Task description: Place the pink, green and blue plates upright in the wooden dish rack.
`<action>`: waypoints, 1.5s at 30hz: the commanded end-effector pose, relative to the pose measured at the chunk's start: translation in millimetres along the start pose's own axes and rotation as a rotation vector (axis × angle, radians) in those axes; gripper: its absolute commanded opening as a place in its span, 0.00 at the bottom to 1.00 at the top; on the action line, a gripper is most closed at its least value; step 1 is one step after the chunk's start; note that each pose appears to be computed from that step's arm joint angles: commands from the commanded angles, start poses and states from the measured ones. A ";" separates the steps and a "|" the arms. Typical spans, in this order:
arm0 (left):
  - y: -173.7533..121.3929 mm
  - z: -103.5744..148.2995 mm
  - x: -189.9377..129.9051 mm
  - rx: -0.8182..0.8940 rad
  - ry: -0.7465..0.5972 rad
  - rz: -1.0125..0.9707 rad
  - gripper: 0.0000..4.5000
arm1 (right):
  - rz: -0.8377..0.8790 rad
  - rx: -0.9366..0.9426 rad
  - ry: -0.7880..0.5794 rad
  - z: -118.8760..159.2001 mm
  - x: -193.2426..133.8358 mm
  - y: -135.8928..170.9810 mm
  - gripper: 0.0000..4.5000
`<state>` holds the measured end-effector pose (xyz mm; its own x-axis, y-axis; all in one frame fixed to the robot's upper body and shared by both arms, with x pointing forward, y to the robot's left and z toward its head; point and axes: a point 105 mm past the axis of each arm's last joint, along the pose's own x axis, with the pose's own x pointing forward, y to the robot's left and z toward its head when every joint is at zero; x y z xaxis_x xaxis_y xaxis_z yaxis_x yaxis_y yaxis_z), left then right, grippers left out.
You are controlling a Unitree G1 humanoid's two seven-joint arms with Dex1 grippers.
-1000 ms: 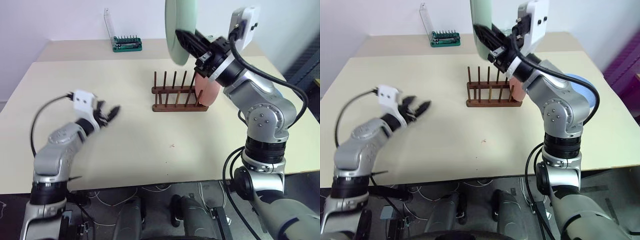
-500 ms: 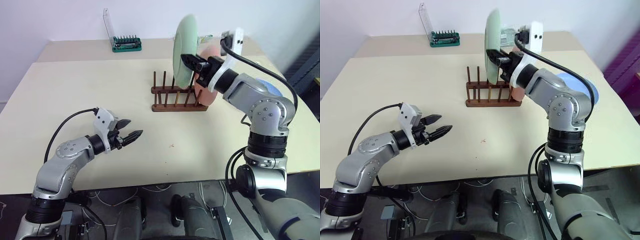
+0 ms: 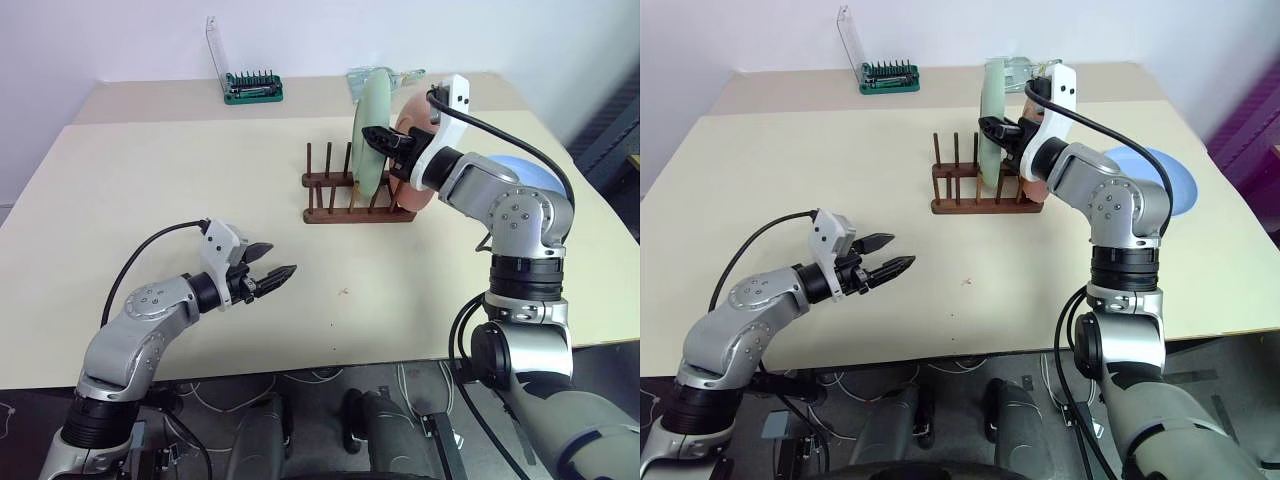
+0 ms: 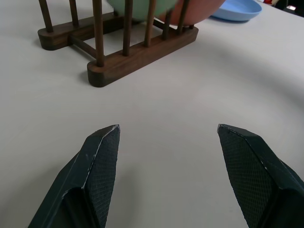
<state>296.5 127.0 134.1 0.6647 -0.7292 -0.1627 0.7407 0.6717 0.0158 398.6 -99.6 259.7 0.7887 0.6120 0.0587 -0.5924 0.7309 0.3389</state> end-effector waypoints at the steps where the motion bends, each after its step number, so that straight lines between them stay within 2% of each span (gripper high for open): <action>1: -6.5 9.4 1.1 0.035 -0.034 -0.018 0.75 | 0.042 -0.090 -0.085 28.7 -2.3 17.3 0.57; 3: -7.3 8.0 1.5 0.035 -0.031 -0.021 0.75 | 0.035 -0.136 -0.087 32.1 -3.6 18.0 0.78; 10: -7.3 7.0 2.2 0.035 -0.032 -0.025 0.75 | 0.043 -0.355 -0.077 50.3 -17.3 24.3 0.78; 14: -6.8 7.2 4.3 0.038 -0.039 -0.029 0.75 | 0.097 -0.569 -0.052 63.6 -40.7 30.4 0.78; 17: -8.9 9.9 5.9 0.055 -0.052 -0.051 0.75 | 0.079 -0.684 -0.060 84.7 -66.7 17.4 0.78; 20: -16.7 12.6 10.0 0.084 -0.055 -0.100 0.75 | -0.002 -0.775 0.001 92.9 -93.0 -13.0 0.78; 23: -26.2 19.0 15.0 0.094 -0.082 -0.149 0.75 | -0.090 -0.833 0.145 78.8 -112.8 -49.9 0.78; 25: -27.3 20.6 19.5 0.093 -0.087 -0.157 0.75 | -0.174 -0.952 0.379 40.8 -125.0 -90.9 0.78; 27: -28.2 20.7 22.6 0.091 -0.089 -0.166 0.75 | -0.217 -1.013 0.509 13.8 -131.6 -118.1 0.78; 33: -29.8 21.5 25.5 0.103 -0.088 -0.181 0.75 | -0.360 -1.026 0.643 -21.4 -134.2 -175.9 0.78; 41: -31.4 22.5 23.6 0.102 -0.092 -0.171 0.75 | -0.458 -0.986 0.679 -40.4 -130.7 -209.5 0.78; 44: -31.4 23.0 22.6 0.103 -0.093 -0.167 0.75 | -0.468 -1.012 0.696 -43.1 -131.8 -213.9 0.59; 45: -30.4 23.4 21.9 0.103 -0.093 -0.160 0.75 | -0.467 -1.009 0.688 -42.5 -130.8 -213.7 0.48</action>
<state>294.0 88.2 141.2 0.5384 -0.8344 -0.1179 0.8426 0.5347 0.0637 412.7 -319.2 131.6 0.8708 0.0656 -0.4873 -0.4114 0.6398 -0.6491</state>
